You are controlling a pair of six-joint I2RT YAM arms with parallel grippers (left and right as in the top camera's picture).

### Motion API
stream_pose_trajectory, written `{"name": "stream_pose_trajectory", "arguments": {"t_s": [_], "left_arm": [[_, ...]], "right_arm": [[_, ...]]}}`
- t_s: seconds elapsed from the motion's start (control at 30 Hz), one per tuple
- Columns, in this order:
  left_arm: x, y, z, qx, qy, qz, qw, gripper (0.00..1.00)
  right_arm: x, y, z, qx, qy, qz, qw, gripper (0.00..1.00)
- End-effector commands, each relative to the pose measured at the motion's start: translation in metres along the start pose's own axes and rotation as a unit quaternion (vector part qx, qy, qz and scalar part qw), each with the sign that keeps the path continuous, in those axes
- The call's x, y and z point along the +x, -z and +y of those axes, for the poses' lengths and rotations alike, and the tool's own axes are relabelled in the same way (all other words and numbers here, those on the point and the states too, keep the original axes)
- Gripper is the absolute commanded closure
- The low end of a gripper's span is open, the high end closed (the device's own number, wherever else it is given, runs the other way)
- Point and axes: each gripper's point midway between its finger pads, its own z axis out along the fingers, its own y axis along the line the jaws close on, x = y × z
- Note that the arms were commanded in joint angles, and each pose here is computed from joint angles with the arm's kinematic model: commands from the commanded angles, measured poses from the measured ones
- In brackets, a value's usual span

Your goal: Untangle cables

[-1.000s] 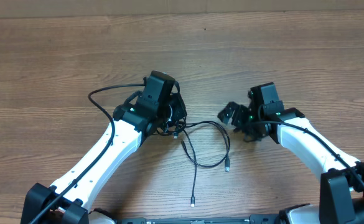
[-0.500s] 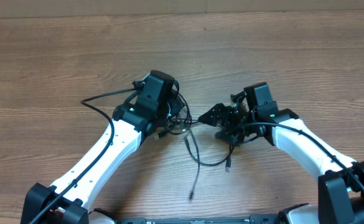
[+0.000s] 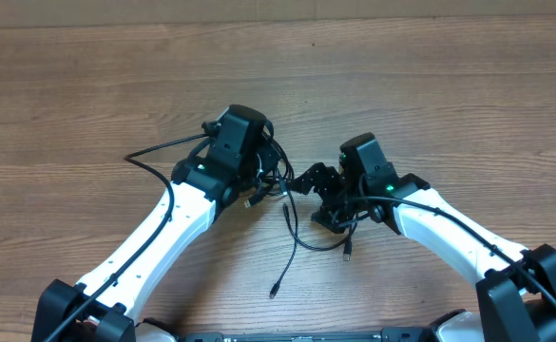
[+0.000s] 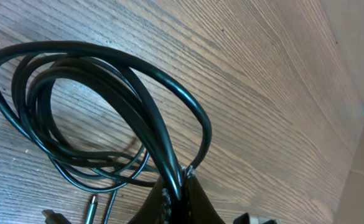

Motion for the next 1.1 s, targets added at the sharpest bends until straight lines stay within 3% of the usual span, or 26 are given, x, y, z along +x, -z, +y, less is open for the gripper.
{"name": "stream_pose_trajectory", "arguments": {"t_s": [0.0, 0.07, 0.1, 0.17, 0.2, 0.47, 0.6, 0.67, 0.77, 0.87, 0.97, 1.07], "left_arm": [[-0.012, 0.009, -0.01, 0.028, 0.032, 0.006, 0.999, 0.96], [-0.017, 0.01, -0.011, 0.039, 0.049, 0.015, 0.998, 0.92], [-0.021, 0.011, -0.01, 0.04, 0.052, 0.012, 0.998, 0.8], [-0.03, 0.011, -0.004, 0.032, 0.051, -0.002, 0.998, 0.44], [-0.035, 0.01, -0.001, 0.026, 0.039, -0.013, 0.999, 0.36], [-0.073, 0.016, 0.032, -0.071, -0.061, -0.125, 0.988, 0.07], [-0.068, 0.009, 0.04, -0.085, -0.062, -0.111, 0.988, 0.06], [-0.07, 0.005, 0.043, -0.098, -0.104, -0.11, 0.984, 0.07], [-0.077, -0.005, 0.047, -0.131, -0.282, -0.103, 0.945, 0.0], [-0.072, -0.023, 0.059, -0.159, -0.45, -0.056, 0.877, 0.0], [-0.066, -0.047, 0.076, -0.178, -0.549, -0.009, 0.817, 0.0], [-0.057, -0.071, 0.092, -0.18, -0.606, 0.034, 0.774, 0.0]], "right_arm": [[-0.016, 0.001, -0.009, 0.024, -0.018, -0.055, 0.998, 0.15], [-0.02, 0.002, -0.011, 0.03, -0.017, -0.065, 0.997, 0.14], [-0.02, 0.002, -0.011, 0.031, -0.007, -0.066, 0.997, 0.12], [-0.021, 0.002, -0.012, 0.033, 0.006, -0.069, 0.997, 0.12], [-0.022, 0.002, -0.012, 0.034, 0.014, -0.07, 0.997, 0.12], [-0.024, 0.004, -0.03, 0.074, 0.027, -0.08, 0.994, 0.07], [-0.026, 0.005, -0.035, 0.086, 0.028, -0.086, 0.992, 0.06], [-0.027, 0.006, -0.038, 0.093, 0.026, -0.091, 0.991, 0.05], [-0.026, 0.007, -0.043, 0.101, 0.022, -0.09, 0.99, 0.03], [-0.026, 0.008, -0.046, 0.108, 0.02, -0.092, 0.99, 0.01], [-0.029, 0.008, -0.045, 0.108, 0.022, -0.099, 0.989, 0.0], [-0.03, 0.008, -0.044, 0.106, 0.023, -0.1, 0.989, 0.0]]}}
